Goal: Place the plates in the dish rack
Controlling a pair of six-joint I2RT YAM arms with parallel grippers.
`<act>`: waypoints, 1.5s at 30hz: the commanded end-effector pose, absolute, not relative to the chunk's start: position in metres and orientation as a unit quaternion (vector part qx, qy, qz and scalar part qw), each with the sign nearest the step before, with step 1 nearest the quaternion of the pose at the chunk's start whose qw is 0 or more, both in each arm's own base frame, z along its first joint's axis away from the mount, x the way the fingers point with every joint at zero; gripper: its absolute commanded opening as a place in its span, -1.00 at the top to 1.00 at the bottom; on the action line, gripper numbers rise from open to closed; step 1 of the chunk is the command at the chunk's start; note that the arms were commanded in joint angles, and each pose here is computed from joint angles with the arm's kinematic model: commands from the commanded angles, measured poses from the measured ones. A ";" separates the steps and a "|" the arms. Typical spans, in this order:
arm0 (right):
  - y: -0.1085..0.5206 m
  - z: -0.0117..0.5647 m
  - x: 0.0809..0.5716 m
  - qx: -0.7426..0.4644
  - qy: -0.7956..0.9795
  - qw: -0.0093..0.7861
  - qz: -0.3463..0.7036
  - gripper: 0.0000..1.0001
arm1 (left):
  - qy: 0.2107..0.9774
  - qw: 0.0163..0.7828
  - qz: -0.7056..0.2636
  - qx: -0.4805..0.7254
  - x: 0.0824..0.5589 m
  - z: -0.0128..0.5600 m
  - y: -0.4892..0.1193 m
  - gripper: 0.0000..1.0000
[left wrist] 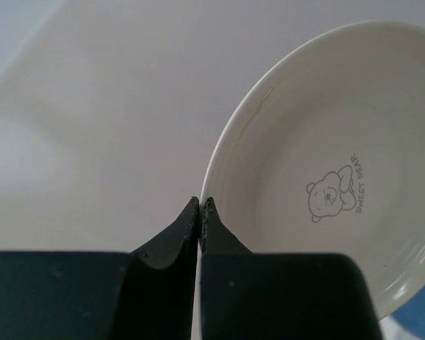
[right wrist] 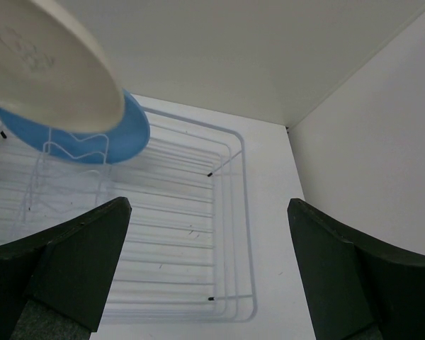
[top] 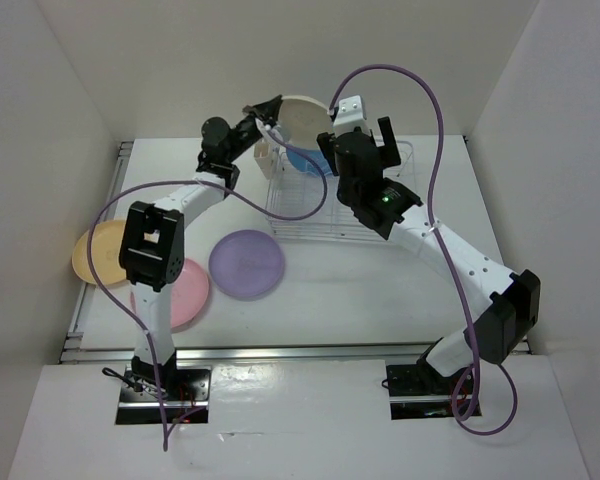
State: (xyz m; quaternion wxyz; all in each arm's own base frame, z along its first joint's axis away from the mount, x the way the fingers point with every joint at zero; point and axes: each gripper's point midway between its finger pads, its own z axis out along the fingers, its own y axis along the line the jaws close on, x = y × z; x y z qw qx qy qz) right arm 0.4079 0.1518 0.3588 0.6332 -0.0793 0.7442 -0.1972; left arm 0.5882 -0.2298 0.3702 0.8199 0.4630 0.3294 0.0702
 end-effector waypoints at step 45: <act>0.144 0.365 0.413 -0.066 0.746 0.634 -0.192 -1.00 | 0.304 0.792 0.146 0.509 0.616 0.340 -0.285 1.00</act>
